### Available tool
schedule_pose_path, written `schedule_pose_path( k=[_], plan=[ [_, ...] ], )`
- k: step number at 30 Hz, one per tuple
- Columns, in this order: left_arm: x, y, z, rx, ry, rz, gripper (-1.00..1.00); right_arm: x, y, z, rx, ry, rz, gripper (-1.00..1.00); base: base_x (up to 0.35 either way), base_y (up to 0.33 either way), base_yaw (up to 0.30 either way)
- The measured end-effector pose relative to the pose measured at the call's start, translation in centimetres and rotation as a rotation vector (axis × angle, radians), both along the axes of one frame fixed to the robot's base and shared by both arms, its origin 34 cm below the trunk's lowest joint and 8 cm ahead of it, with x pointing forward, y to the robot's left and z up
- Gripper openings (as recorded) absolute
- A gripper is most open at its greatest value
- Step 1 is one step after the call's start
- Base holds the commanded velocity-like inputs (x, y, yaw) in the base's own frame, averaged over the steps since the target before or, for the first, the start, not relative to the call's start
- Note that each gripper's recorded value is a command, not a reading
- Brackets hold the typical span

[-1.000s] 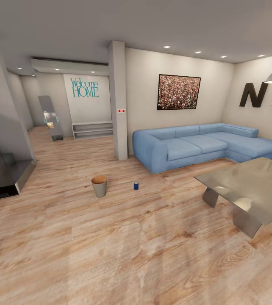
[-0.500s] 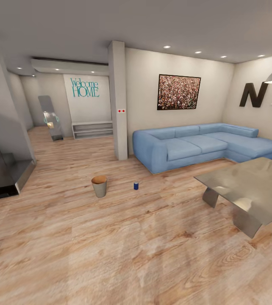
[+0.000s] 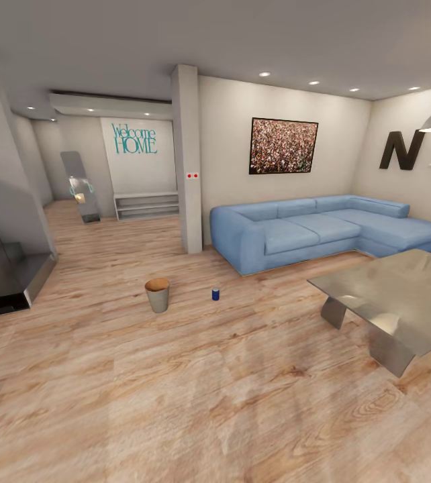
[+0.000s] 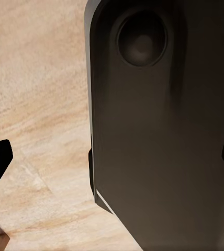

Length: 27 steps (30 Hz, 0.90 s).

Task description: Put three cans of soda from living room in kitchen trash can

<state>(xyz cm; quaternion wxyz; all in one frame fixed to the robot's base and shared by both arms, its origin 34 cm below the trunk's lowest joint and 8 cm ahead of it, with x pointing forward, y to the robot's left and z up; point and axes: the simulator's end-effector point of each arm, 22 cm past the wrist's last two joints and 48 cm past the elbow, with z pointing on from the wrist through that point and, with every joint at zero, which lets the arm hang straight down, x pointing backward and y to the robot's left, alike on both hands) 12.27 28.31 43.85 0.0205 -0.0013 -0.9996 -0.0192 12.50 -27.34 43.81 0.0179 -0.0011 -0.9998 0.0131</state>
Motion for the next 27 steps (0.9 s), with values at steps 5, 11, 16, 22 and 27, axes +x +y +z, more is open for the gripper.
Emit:
schedule_pose_path(
  k=[5, 11, 16, 22, 27],
  plan=[
    [0.01, 0.00, 0.00, 0.000, 0.000, 0.000, 1.00, 0.00, 0.00, 0.00, 0.000, 0.000, 0.000, 1.00, 0.000, 0.000, 0.000],
    [0.02, 0.00, 0.00, 0.000, 0.000, 0.000, 1.00, -0.01, 0.00, 0.00, 0.000, 0.000, 0.000, 1.00, 0.000, 0.000, 0.000],
    [0.04, 0.00, 0.00, 0.000, 0.000, 0.000, 1.00, 0.00, 0.00, 0.00, 0.000, 0.000, 0.000, 1.00, 0.000, 0.000, 0.000],
    [0.01, 0.00, 0.00, 0.000, 0.000, 0.000, 1.00, 0.00, 0.00, 0.00, 0.000, 0.000, 0.000, 1.00, 0.000, 0.000, 0.000],
    [0.02, 0.00, 0.00, 0.000, 0.000, 0.000, 1.00, 0.00, 0.00, 0.00, 0.000, 0.000, 0.000, 1.00, 0.000, 0.000, 0.000]
  ],
)
